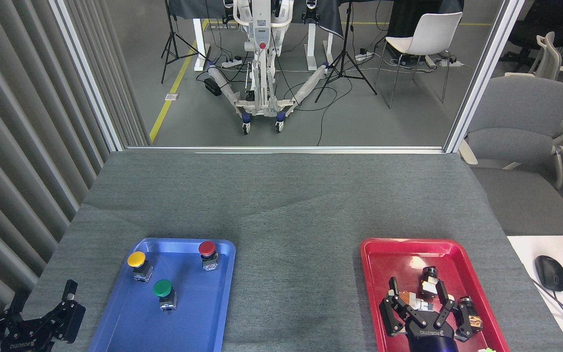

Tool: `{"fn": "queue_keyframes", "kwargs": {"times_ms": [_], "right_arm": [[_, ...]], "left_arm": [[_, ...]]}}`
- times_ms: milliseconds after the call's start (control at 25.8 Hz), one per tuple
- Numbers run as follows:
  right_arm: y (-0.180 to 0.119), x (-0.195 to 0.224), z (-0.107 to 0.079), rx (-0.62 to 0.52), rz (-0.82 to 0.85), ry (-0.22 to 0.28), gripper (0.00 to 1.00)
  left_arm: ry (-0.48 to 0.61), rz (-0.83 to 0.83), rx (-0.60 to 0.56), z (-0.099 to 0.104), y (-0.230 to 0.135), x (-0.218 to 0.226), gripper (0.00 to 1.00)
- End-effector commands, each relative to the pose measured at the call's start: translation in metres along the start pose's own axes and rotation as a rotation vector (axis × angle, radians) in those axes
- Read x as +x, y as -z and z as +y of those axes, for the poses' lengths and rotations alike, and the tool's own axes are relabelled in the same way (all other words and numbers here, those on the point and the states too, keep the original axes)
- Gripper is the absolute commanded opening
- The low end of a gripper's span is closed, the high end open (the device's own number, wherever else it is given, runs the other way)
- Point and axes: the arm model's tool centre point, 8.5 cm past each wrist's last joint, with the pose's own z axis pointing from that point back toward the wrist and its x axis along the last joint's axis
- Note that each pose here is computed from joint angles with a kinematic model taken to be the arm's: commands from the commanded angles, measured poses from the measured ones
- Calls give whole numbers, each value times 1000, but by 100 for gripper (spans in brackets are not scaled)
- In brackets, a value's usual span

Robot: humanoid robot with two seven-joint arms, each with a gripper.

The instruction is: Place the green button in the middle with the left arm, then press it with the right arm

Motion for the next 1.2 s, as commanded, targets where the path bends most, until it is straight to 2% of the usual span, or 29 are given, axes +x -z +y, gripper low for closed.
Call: {"fn": "queue_keyframes", "kwargs": {"times_ms": [0,930,1046,1162], "right_arm": [[0,1,0,-5,2,2,100],[0,-16,-2,-8,46,-5,100],[0,-15,-2,-8,47,-4,100],[0,-15,-2,-8,47,-4,100]], "left_arm": [[-1,-17,0,1,1,2,99],[-4,-17,-18,-5,-1,1,99],[0,-40,-35,-9,-2,7,99],[55,-154,-83,-20,-1,34,99]]}}
